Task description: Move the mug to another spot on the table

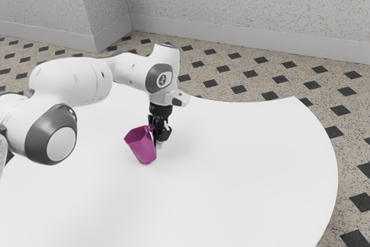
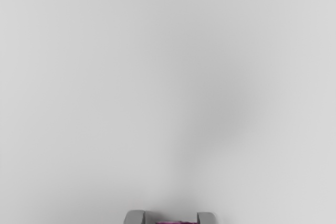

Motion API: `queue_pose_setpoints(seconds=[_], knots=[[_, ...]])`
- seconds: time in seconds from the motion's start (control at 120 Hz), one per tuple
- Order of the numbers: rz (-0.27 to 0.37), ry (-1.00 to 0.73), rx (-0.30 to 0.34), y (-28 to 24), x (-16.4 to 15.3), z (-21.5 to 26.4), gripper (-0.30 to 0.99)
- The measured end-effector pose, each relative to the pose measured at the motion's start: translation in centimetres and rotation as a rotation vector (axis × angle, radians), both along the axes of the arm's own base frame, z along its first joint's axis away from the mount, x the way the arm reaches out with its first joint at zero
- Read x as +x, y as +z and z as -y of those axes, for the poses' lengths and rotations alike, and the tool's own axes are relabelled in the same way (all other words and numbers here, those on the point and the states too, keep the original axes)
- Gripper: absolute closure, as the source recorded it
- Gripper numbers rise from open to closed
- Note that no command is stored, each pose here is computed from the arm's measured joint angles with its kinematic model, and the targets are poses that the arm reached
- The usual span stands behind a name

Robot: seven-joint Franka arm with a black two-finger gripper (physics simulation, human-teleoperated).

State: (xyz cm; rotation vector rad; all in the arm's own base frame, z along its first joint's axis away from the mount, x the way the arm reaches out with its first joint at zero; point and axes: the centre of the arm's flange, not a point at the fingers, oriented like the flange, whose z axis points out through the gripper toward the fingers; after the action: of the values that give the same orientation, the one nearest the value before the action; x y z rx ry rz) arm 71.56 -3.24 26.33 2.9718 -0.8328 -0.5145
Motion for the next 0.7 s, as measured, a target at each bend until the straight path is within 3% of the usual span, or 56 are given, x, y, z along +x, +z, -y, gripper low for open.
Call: queue_pose_setpoints(seconds=[0.158, 0.283, 0.458, 0.7], knots=[[0.017, 0.0, -0.019, 0.2, 0.5, 0.9, 0.38], [0.058, 0.012, -0.035, 1.0, 1.1, 0.5, 0.22], [0.144, 0.035, -0.071, 3.9, 1.9, 0.3, 0.1], [0.246, 0.084, -0.101, 10.6, 1.6, -0.4, 0.04]])
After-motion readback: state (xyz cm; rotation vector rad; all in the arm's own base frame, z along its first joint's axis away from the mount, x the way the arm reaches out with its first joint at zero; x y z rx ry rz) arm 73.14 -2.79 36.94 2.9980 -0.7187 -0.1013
